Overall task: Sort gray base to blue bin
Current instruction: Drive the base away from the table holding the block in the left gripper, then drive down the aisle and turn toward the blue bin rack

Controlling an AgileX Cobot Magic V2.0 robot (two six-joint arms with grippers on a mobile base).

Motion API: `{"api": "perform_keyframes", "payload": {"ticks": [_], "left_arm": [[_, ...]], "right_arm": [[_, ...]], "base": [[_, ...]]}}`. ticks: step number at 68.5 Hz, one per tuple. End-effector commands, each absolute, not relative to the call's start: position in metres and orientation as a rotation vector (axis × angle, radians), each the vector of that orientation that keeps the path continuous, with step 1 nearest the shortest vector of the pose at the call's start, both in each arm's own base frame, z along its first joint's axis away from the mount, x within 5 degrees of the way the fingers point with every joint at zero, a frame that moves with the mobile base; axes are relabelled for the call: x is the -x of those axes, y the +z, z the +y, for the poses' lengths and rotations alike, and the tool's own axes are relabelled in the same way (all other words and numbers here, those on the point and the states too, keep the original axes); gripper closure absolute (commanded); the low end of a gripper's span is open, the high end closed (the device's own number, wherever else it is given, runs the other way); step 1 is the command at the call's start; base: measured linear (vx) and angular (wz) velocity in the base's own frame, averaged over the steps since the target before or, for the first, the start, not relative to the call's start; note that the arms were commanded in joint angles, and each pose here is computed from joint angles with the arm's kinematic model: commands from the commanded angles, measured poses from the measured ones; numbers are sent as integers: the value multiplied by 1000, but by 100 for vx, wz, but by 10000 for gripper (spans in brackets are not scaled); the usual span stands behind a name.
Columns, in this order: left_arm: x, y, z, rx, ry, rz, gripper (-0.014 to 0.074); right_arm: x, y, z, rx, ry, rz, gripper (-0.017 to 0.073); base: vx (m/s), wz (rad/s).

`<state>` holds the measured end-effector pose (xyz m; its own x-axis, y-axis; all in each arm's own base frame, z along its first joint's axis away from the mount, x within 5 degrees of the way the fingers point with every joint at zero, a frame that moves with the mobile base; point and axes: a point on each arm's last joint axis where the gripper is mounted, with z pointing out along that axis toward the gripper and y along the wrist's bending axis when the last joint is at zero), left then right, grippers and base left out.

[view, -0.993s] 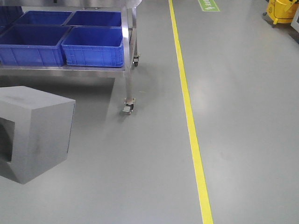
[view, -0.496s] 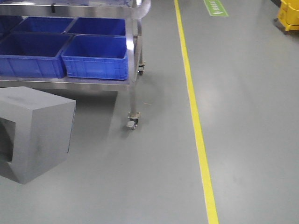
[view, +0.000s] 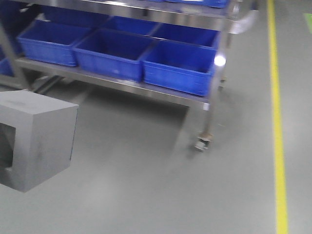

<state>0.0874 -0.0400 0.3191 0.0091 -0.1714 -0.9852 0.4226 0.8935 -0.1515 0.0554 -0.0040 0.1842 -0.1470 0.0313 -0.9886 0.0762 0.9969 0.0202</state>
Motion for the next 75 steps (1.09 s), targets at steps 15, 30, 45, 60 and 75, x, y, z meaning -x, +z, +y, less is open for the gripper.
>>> {"api": "perform_keyframes", "payload": {"ticks": [15, 30, 45, 60, 75], "left_arm": [[-85, 339, -38, -177, -497, 1355, 591], [-85, 339, -38, -177, -497, 1355, 591], [-85, 339, -38, -177, -497, 1355, 591], [-85, 339, -38, -177, -497, 1355, 591], [-85, 339, -38, -177, -497, 1355, 591]], "right_arm": [[-56, 191, -4, -66, -61, 1637, 564], [-56, 191, -4, -66, -61, 1637, 564], [-56, 191, -4, -66, -61, 1637, 564], [-56, 191, -4, -66, -61, 1637, 564], [-56, 191, -4, -66, -61, 1637, 564]], "base": [[21, 76], [23, 70], [25, 66], [26, 60], [28, 67]]}}
